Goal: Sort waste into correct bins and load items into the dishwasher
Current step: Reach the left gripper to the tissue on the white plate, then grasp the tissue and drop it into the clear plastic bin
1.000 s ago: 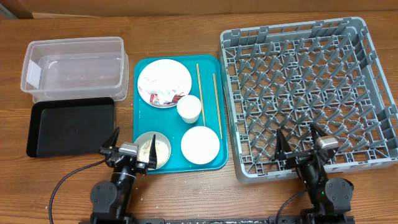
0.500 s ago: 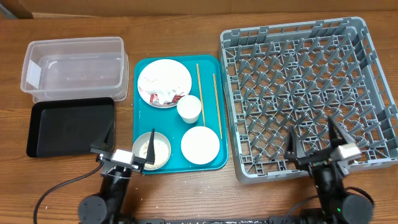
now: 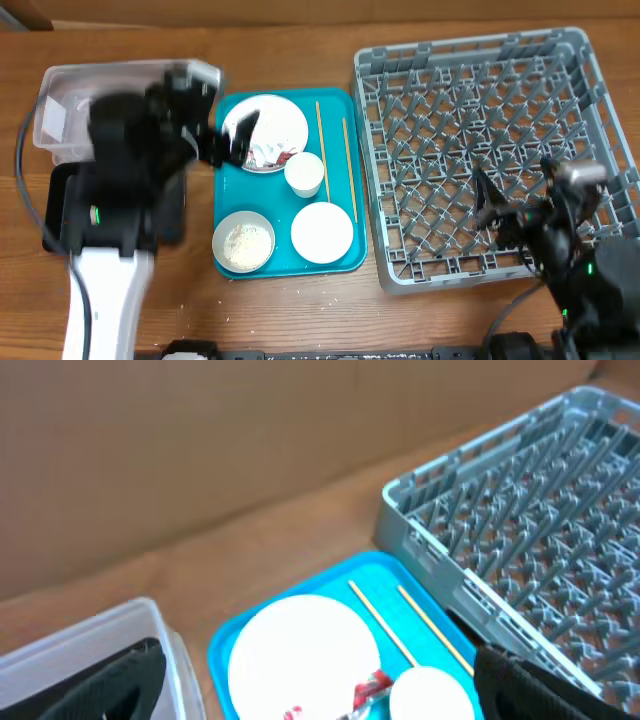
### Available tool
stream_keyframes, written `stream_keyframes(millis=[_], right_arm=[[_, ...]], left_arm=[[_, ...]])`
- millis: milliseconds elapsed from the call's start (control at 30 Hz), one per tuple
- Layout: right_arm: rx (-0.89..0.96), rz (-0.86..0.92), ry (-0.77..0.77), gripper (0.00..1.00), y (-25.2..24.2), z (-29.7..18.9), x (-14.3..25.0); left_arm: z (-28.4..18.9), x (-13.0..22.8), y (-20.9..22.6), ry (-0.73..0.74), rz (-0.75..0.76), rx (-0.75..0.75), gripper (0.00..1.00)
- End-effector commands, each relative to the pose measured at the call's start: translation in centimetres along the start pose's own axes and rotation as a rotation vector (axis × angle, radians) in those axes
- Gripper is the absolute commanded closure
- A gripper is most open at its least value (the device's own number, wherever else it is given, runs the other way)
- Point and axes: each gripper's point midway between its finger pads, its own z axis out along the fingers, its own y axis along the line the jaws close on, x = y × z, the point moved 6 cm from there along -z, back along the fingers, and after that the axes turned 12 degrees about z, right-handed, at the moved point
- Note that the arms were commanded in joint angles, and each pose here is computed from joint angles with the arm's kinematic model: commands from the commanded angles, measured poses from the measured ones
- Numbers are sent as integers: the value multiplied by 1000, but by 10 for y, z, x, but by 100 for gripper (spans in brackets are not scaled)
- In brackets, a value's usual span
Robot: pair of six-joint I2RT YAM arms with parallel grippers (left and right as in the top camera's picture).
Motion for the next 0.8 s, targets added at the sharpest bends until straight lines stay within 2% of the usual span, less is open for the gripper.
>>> stream_keyframes(millis=[0,100,167,333,400,467,633,733,767], right_arm=[[32,13,109,0,0,20,-10],[39,40,251,0,-3,48,-3],[-7,79,341,0,-1,66,10],[-70,141,511,0,-1,89,39],[-63,151,542,0,-3,95,45],[-56,156,560,0,-5,98,49],[-55,156,563,0,-5,99,50],[-52,159,573,0,-6,98,51],[-51,159,574,0,-6,98,51]], left_arm=[[37,-22,10,132,-25,106,0],[70,-19,7,306,-52,173,0],[99,-4,-3,434,-57,221,0],[147,34,-9,555,-64,281,0],[164,52,-11,596,-30,313,0],[189,82,-15,649,82,395,0],[224,135,-24,738,177,518,1],[241,174,-27,838,231,544,13],[245,183,-27,866,234,542,13]])
